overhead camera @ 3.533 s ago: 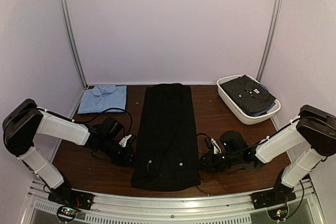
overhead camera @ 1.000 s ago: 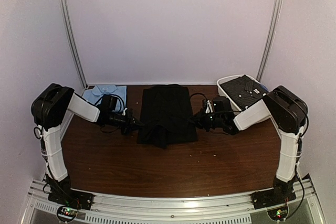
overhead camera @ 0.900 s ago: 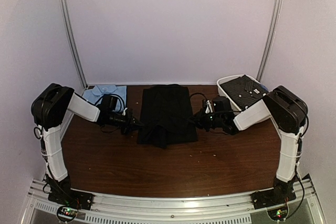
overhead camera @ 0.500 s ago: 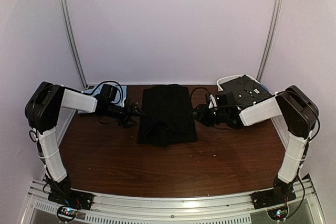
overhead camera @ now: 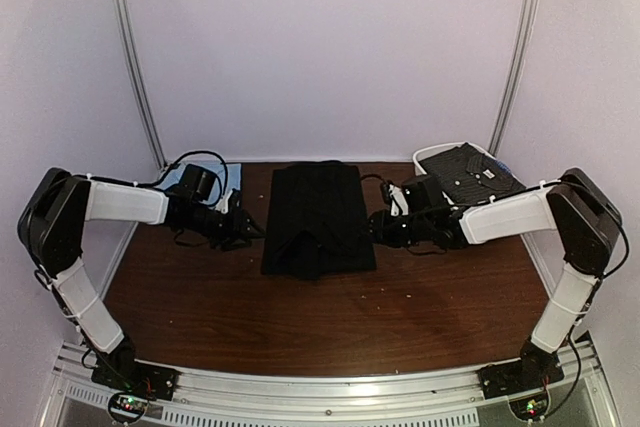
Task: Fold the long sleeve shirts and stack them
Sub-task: Fold the rectangle-folded shirt at the center of the board, then move the 2/3-rectangle-folded shirt to the center of the board.
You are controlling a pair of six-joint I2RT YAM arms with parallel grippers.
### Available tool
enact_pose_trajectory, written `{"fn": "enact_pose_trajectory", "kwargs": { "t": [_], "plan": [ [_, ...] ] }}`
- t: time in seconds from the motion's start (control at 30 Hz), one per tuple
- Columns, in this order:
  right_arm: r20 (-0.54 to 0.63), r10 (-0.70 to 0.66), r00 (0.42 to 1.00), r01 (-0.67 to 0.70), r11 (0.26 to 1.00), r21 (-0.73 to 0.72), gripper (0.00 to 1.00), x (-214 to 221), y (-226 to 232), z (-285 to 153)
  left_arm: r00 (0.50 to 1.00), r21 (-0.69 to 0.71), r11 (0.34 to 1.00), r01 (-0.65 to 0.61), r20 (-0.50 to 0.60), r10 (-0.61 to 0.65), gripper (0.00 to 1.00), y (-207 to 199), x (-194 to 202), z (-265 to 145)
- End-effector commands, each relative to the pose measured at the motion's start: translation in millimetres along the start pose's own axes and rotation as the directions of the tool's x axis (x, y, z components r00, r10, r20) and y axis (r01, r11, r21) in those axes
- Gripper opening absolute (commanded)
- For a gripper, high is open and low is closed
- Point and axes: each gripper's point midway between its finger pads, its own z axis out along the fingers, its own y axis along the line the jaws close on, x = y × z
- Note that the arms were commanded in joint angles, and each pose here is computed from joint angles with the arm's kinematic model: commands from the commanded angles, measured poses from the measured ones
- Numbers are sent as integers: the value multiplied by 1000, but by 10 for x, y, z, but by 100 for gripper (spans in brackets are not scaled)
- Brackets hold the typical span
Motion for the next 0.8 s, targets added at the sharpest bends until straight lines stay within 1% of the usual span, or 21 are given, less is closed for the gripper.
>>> {"fn": "enact_pose_trajectory", "kwargs": {
  "t": [0.0,0.07,0.1,0.23,0.47,0.6,0.7,0.77],
  "plan": [
    [-38,-70,997,74,993,93,33,169,-130,45,999,-36,999,-22,-38,20,48,122,294,48],
    [-57,-85,995,91,989,115,28,236,-146,85,999,-55,998,-19,-45,16,41,172,385,62],
    [-64,-91,994,99,987,126,26,263,-156,100,998,-62,998,-16,-54,13,40,200,435,74],
    [-81,-108,991,121,977,175,25,348,-225,106,998,-81,997,-17,-69,12,35,260,537,122],
    [-128,-97,987,123,968,221,23,529,-418,114,995,-91,996,-19,-101,9,30,264,638,262],
    [-151,-83,985,120,958,259,23,618,-530,92,993,-104,995,-4,-115,-8,29,319,695,291],
    [-162,-75,984,117,955,273,26,690,-573,66,992,-114,993,2,-122,-16,29,361,735,294],
    [-174,-71,982,119,953,279,30,749,-600,60,992,-119,993,5,-128,-20,28,386,765,301]
  ]
}}
